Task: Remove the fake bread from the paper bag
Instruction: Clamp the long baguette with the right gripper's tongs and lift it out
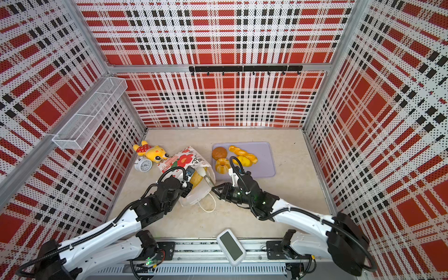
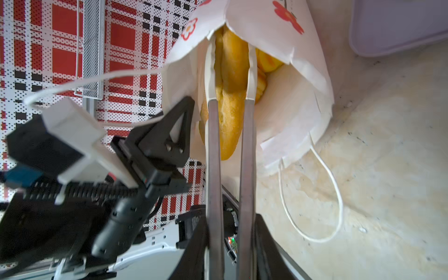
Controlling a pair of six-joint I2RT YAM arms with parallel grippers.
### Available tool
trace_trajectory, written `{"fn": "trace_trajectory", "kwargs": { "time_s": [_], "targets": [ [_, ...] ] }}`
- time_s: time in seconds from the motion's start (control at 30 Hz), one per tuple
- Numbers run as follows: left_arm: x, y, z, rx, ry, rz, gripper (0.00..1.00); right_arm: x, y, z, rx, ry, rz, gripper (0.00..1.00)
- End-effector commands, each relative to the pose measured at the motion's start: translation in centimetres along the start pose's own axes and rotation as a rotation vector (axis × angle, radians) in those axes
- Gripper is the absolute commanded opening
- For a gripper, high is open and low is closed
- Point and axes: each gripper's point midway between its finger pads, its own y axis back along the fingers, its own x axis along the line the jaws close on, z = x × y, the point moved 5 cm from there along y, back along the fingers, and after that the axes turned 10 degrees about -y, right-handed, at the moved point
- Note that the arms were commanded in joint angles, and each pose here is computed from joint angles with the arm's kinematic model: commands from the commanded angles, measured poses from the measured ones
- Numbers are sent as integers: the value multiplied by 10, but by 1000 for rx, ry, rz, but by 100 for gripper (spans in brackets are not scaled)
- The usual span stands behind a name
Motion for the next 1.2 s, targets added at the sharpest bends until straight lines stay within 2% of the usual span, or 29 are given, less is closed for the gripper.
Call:
{"fn": "trace_trajectory", "kwargs": {
  "time_s": [0.0,0.23,0.37,0.47,0.57,0.7,0.8,1.0,1.17],
  "targets": [
    [12,-1,14,-38,66,17,0,7,30,-3,-34,70,4,0],
    [12,-2,10,-27,76,18,0,18,80,-2,-93,160,-60,0],
    [11,-2,8,-25,80,18,0,27,105,10,-144,250,-146,0],
    [11,-2,7,-24,82,18,0,35,127,30,-209,340,-247,0],
    [9,-2,5,-23,84,13,0,48,143,54,-274,486,-361,0],
    [8,-2,6,-27,85,10,0,59,150,96,-312,658,-509,0],
    [9,-1,6,-27,85,13,0,56,154,128,-301,743,-601,0],
    [9,2,7,-34,83,15,0,31,165,177,-225,807,-761,0],
    [8,2,7,-31,81,10,0,9,167,199,-166,872,-810,0]
  ]
}}
